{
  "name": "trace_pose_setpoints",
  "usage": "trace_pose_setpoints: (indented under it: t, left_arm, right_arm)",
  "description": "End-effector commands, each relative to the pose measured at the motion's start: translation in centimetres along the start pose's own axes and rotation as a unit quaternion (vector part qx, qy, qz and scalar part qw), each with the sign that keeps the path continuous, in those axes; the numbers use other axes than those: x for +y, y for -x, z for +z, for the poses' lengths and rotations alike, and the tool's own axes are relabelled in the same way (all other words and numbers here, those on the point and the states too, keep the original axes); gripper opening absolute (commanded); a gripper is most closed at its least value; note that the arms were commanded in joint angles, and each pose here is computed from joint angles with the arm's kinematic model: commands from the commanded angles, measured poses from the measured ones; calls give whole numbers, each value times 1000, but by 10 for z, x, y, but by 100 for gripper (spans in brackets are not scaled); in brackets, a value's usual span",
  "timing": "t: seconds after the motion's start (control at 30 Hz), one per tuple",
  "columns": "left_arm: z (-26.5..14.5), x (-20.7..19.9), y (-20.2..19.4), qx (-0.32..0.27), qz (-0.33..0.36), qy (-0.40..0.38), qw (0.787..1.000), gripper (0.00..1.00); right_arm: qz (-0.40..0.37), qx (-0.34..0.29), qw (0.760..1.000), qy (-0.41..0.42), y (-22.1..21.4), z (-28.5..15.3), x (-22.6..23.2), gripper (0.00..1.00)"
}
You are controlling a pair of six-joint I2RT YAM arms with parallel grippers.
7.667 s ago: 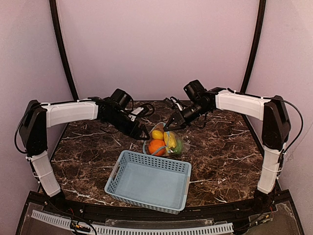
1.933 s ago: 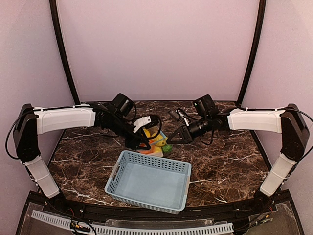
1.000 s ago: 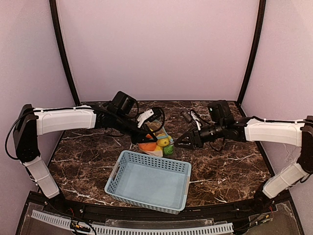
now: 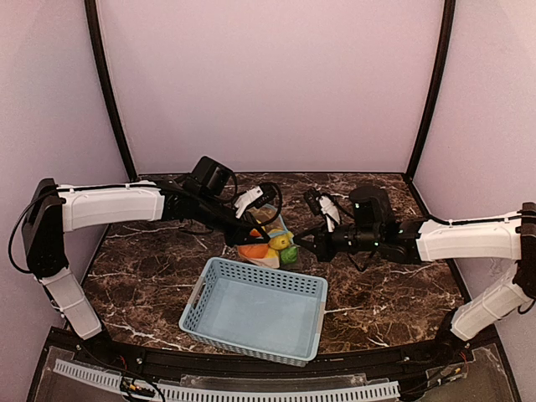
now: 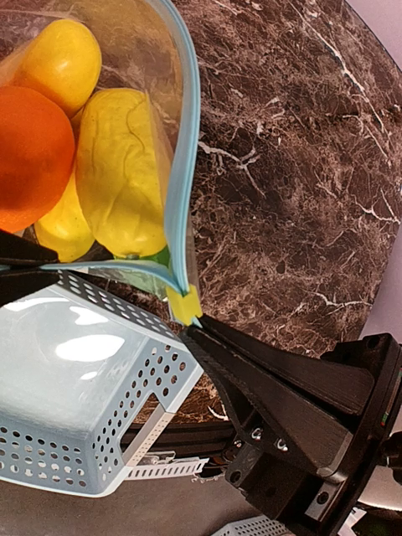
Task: Place the food in the zip-top bag and seal the zipper
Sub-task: Hold the zipper food storage bag at the center of the board.
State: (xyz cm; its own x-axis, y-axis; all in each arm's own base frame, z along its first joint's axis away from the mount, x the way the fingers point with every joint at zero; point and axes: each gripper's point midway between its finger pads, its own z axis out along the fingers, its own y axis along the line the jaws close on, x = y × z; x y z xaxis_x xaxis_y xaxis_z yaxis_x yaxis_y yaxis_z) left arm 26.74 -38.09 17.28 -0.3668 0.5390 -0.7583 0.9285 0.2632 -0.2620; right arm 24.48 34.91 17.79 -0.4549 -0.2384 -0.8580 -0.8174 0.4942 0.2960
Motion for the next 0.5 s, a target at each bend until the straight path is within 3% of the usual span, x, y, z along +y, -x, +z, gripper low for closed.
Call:
trace_pose_setpoints:
  t: [0.0,0.07,0.13,0.17,0.27,0.47]
  left_arm:
    - [-11,-11,7,-13,9,-7,1000,1]
    - [-12,-13,7,-14,13,-11,1000,2]
    - [-15,-15,9,-16,22,-11,1000,16]
    - [-19,-16,12,-19,28,-7,999,31]
    - [-30,-16,23,-32,61,11,998,62]
    - [-58,-35,62,-87,134,4,987,72]
  right_arm:
    - [-12,-22,1000,11,15,2,7,0]
    - [-17,-24,999,19,16,2,10,0]
    - [-22,-21,999,29,15,1,14,0]
    - [-25,-18,999,35,14,1,16,0]
    - [-34,-10,998,59,12,0,25,0]
    - [-38,3,996,87,4,-4,34,0]
